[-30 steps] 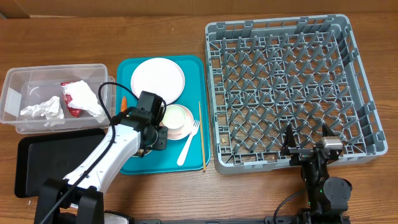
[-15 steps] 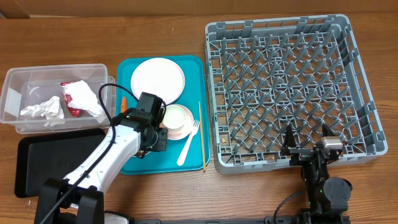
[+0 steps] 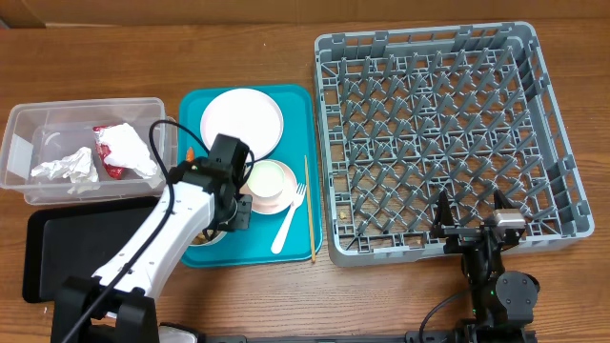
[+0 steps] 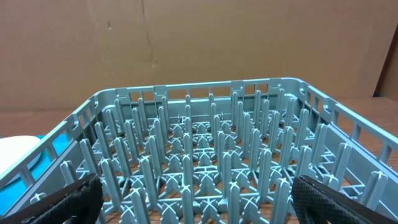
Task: Sort waste into correct bins and load items into the dishwasher
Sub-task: 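Lift the rice bowl and carry it left over the black tray, then tilt the bowl with the left gripper to dump rice onto the black tray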
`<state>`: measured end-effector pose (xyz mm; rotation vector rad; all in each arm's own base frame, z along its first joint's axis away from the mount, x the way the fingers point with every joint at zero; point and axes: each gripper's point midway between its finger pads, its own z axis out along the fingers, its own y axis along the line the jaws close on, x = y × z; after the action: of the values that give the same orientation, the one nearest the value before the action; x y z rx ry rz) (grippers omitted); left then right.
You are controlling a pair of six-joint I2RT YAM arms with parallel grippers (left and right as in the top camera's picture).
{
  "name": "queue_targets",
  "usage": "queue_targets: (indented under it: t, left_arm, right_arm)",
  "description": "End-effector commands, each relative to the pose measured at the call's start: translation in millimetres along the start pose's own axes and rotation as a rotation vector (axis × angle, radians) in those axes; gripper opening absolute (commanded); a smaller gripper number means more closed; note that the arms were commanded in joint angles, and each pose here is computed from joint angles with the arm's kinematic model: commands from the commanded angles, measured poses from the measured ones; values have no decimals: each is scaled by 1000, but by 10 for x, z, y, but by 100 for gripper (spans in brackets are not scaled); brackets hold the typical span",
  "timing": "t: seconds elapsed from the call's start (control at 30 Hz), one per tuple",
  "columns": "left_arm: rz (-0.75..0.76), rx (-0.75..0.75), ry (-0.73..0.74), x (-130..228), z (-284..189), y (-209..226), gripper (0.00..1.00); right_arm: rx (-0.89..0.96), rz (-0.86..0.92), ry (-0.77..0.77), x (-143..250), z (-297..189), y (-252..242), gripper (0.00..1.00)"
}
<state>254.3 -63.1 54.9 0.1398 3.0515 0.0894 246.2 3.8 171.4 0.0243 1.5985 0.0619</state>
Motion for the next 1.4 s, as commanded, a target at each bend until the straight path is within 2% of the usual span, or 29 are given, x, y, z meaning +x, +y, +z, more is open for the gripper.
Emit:
queue_targets:
  t: [0.0,0.37,0.53,0.67,1.03,1.37]
  left_arm:
    - [1,-24,-65,-266,-314,31,4]
    - [-21,-25,-60,-341,-739,106,4]
    - [-175,38,-29,-253,-788,421,4]
    - [-261,148,-92,-254,-956,592,4]
    - [-580,191,-375,-54,-1504,1460,4]
    - [-778,456,-542,98,-1183,1821,4]
  right_arm:
    - [12,-3,-4,19,3,-24,100]
    - [12,-3,-4,19,3,-23,100]
    - [12,-3,-4,19,3,-25,100]
    - [12,-3,-4,19,3,-24,100]
    - [12,-3,-4,19,3,-24,100]
    - [12,-3,-4,19,3,-24,100]
